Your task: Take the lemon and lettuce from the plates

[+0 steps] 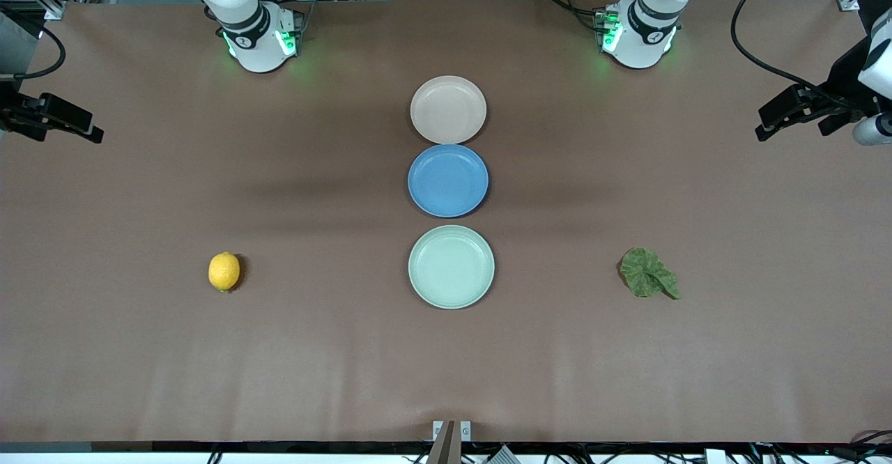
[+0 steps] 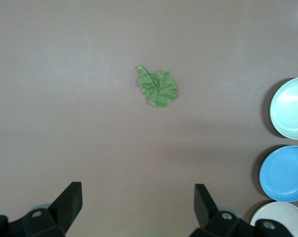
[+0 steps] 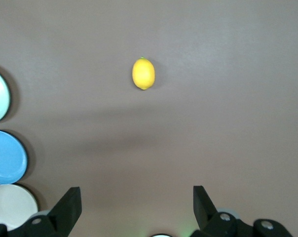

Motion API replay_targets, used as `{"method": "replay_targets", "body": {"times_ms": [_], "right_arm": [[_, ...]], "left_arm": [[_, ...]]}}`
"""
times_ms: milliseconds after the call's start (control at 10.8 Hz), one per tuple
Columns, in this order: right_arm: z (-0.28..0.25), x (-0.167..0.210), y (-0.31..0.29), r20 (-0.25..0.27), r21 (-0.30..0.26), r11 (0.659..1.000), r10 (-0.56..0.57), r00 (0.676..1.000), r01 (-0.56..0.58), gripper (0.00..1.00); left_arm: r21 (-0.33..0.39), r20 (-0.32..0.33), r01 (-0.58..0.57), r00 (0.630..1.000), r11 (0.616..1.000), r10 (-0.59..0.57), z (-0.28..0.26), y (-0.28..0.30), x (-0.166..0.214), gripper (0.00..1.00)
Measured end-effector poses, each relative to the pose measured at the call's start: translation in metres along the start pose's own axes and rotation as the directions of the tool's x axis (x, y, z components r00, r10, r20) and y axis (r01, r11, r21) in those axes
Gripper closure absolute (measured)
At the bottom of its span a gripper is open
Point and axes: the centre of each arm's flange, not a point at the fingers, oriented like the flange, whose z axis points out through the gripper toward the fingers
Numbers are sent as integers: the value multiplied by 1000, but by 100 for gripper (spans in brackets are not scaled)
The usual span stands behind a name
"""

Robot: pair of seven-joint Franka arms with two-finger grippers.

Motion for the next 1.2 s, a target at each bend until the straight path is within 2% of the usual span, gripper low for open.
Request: {"method": "replay_targets", "body": {"times_ms": [462, 1202], "right_arm": [[-6, -4, -13, -10, -57, 998, -26, 1000, 25, 0], [-10, -2, -17, -40, -63, 996, -68, 997, 66, 0]], "left_arm": [[-10, 1, 1, 1000, 1000, -1, 0, 0, 0, 0], [-12, -10, 2, 1000, 1000, -2, -6, 0, 0, 0]]}}
